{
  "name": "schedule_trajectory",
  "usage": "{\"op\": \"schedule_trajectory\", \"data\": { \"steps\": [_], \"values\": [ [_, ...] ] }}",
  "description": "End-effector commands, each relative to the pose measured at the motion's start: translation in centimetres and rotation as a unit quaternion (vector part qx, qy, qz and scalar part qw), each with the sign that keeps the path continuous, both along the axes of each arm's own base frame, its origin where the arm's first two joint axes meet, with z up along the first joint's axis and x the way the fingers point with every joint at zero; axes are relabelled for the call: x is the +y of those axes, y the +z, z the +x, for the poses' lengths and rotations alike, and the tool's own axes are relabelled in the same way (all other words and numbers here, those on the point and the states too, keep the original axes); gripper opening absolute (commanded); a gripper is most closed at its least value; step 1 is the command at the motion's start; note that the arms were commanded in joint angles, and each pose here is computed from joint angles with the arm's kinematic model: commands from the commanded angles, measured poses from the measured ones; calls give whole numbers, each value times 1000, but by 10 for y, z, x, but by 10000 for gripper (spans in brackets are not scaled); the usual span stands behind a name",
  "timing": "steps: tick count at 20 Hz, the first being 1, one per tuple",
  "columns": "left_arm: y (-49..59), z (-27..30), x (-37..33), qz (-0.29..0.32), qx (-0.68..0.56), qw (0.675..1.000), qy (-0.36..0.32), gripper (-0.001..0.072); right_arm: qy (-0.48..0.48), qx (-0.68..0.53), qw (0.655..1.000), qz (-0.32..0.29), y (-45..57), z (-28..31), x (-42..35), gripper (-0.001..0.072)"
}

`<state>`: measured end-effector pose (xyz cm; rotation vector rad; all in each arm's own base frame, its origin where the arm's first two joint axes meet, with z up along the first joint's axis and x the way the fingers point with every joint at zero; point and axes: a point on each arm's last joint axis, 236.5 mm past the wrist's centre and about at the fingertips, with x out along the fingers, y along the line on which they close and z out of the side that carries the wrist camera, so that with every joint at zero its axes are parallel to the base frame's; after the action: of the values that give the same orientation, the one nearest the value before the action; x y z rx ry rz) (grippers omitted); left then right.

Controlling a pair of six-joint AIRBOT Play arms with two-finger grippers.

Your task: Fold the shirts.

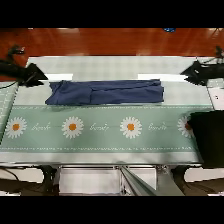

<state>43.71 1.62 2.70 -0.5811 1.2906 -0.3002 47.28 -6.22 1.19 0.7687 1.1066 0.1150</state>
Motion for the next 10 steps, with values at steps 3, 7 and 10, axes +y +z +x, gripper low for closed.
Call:
{"op": "schedule_trajectory", "data": {
  "steps": [3,7,10],
  "values": [
    [32,-70,-16,37,-125,991,37,507,-146,2,989,-17,-38,-47,-44,418],
    [14,-113,-42,24,-151,986,68,508,-109,14,990,87,-72,-44,14,423],
    [12,-122,-49,16,-141,988,57,508,-105,28,982,152,-85,-35,43,423]
  ]
}}
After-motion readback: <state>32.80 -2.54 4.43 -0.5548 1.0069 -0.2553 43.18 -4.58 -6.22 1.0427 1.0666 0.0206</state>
